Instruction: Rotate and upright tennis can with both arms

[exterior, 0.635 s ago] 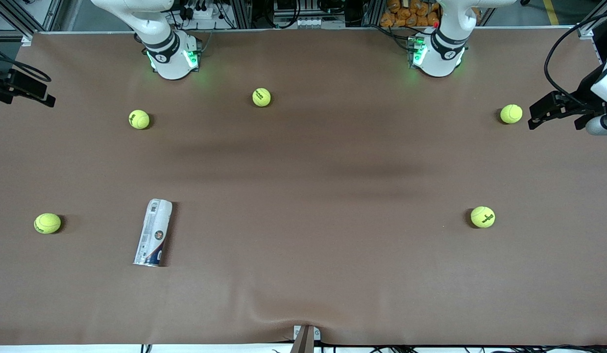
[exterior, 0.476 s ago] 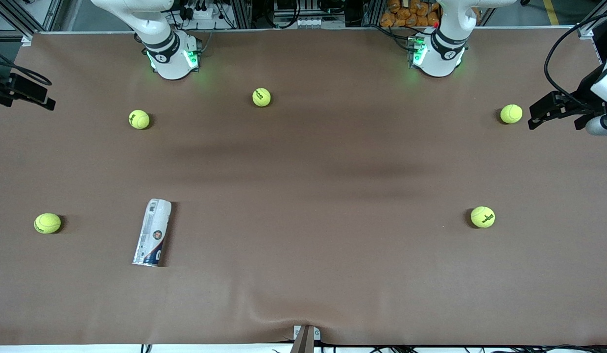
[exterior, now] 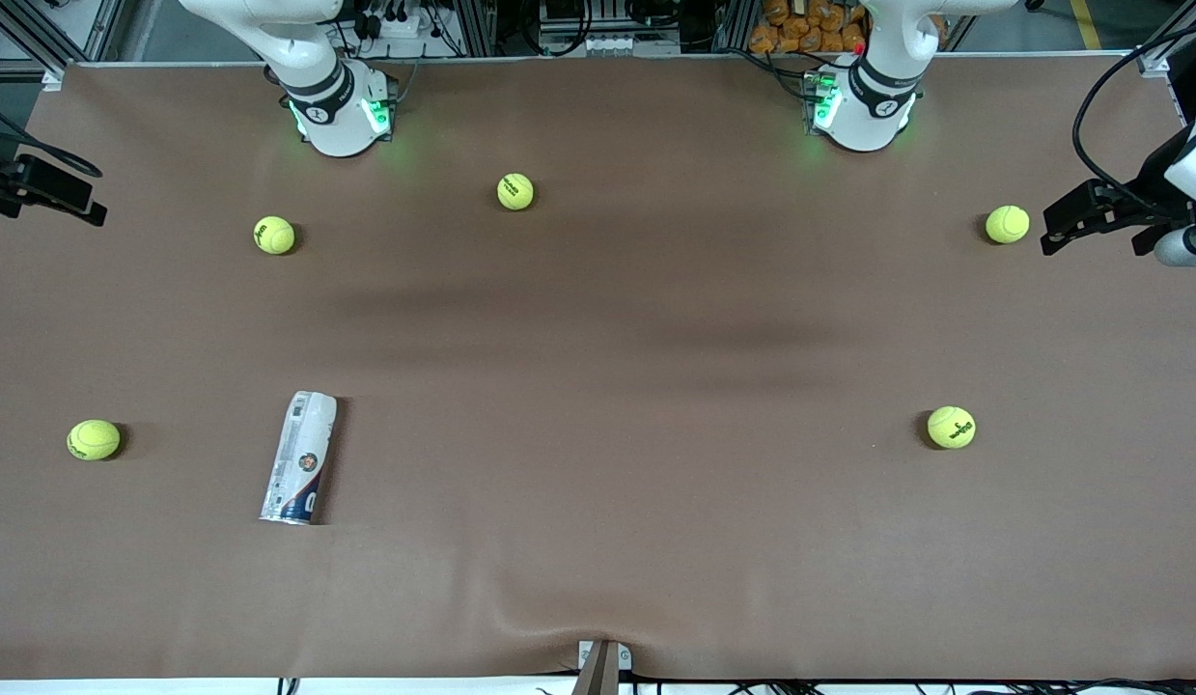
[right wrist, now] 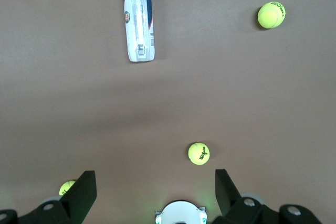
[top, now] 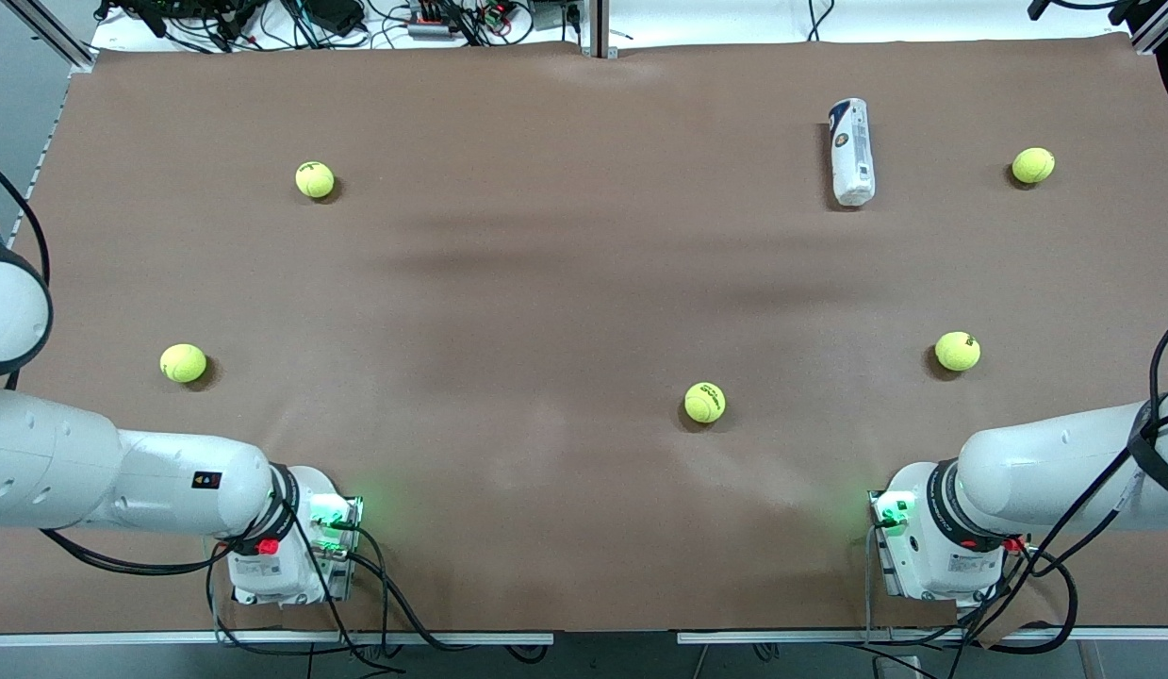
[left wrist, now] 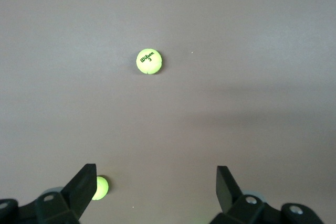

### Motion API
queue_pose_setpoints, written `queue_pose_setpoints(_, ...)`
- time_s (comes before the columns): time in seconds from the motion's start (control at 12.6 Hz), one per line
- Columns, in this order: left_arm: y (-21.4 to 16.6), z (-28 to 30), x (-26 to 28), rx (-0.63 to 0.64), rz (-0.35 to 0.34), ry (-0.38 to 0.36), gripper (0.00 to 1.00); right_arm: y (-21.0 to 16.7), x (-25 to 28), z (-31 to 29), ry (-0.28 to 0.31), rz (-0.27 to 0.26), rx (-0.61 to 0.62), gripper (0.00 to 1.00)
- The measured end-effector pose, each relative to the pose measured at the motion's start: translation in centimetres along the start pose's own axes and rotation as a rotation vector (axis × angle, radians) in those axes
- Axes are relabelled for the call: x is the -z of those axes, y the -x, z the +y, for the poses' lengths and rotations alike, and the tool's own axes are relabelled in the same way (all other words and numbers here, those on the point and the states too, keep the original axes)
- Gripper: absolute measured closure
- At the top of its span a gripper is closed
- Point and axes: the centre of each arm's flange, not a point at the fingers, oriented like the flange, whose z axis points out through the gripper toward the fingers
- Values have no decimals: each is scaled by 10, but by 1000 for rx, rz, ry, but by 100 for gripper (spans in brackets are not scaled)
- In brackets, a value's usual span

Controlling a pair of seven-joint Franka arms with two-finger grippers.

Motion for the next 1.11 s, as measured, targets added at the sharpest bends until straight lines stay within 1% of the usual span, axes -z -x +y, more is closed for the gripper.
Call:
queue_pose_setpoints(0.16, 0, 0, 0, 1, -1, 0, 0, -15, -26, -3, 4, -53, 5, 0)
queue_pose_setpoints(0.32, -1, -1, -1, 1, -2, 0, 0, -48, -70, -12, 9, -110, 17, 0)
queue_pose_setpoints(0.56, -2, -1, -3, 2, -6, 0, 0, -105, -154, -44, 18, -150, 62, 0)
queue_pose_setpoints(0.63, -2, -1, -4, 3, -7, 0, 0, -120, -184, -62, 24, -156, 86, 0)
queue_pose_setpoints(0.79, -2, -2, -4, 4, -8, 0, 0, -145, -237, -90, 31, -143, 118, 0)
queue_pose_setpoints(0.95, -3, -2, -5, 4, -9, 0, 0, -163, -279, -96, 30, -127, 122, 0)
queue_pose_setpoints(1.11, -3, -2, -5, 4, -9, 0, 0, -177, -318, -93, 28, -92, 115, 0)
